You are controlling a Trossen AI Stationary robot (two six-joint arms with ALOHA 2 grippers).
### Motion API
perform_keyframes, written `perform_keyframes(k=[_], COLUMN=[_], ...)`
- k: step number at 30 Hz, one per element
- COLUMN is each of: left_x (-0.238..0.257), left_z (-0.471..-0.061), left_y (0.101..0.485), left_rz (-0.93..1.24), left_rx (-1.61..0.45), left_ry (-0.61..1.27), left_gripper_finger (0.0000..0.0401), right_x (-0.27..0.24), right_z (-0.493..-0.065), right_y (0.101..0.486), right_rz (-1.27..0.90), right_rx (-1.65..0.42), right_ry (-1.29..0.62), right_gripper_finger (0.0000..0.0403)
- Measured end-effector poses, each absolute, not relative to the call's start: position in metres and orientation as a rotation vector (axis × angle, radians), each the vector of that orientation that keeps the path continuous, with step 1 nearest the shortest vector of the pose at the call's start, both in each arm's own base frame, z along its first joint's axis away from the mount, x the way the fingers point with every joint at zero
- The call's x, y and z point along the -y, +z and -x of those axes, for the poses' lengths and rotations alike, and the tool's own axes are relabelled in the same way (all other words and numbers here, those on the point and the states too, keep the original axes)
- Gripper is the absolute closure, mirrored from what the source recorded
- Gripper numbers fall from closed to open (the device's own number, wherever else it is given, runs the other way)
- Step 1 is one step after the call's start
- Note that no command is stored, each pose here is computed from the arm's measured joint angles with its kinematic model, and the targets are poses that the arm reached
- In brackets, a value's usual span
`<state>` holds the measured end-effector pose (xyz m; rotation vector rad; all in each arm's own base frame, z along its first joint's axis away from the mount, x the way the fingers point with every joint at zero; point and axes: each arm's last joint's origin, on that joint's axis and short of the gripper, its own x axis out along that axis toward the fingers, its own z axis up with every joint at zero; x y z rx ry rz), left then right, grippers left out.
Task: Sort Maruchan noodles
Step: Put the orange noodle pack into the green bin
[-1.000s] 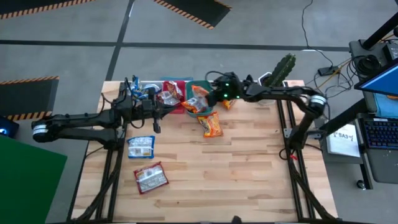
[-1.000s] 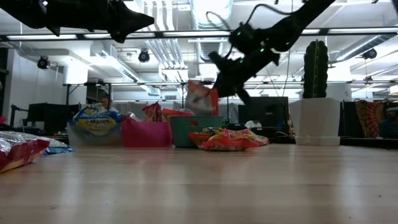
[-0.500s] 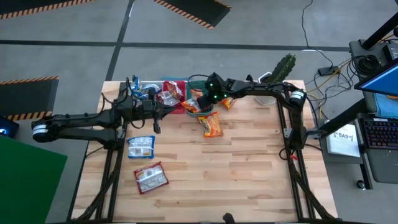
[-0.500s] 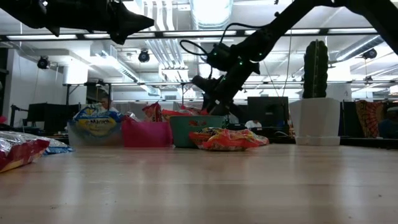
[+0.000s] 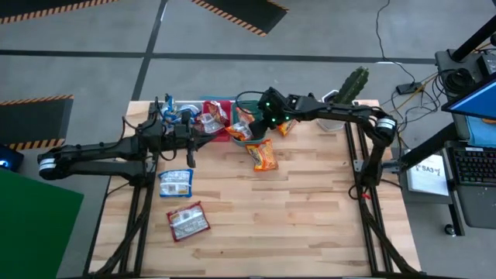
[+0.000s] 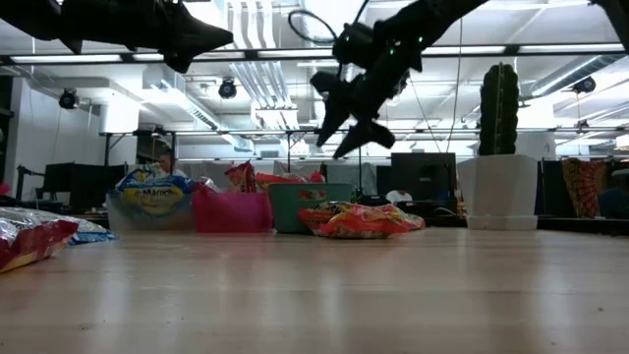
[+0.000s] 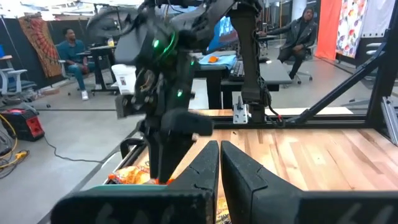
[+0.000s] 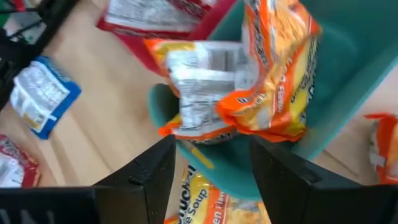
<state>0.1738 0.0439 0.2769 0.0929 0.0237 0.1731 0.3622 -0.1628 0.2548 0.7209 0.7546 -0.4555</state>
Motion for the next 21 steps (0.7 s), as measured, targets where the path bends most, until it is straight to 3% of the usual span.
perform_keyframes(k=[7,12,17,21], left_x=[-0.044,-0.044,-0.045,-0.045], left_z=[-0.174,-0.174,-0.176,-0.179], left_y=[0.276,0.274,0.272,0.27], left_rz=[-0.092,-0.088,-0.086,-0.083], left_rx=[-0.027,-0.048,-0.061,-0.077], left_ry=[0.173,0.172,0.17,0.17], left_gripper_finger=[0.0401,0.0401,0.0401,0.0401], right_x=[0.145,0.137,0.137,0.14], right_z=[-0.342,-0.318,-0.305,-0.307], right_y=[0.286,0.295,0.285,0.259], right_rz=[-0.648,-0.542,-0.436,-0.413], right_rx=[-0.781,-0.889,-0.979,-1.018], right_ry=[-0.449,-0.633,-0.835,-0.876], right_gripper_finger=[0.0214,0.0231,0.0259,0.0279])
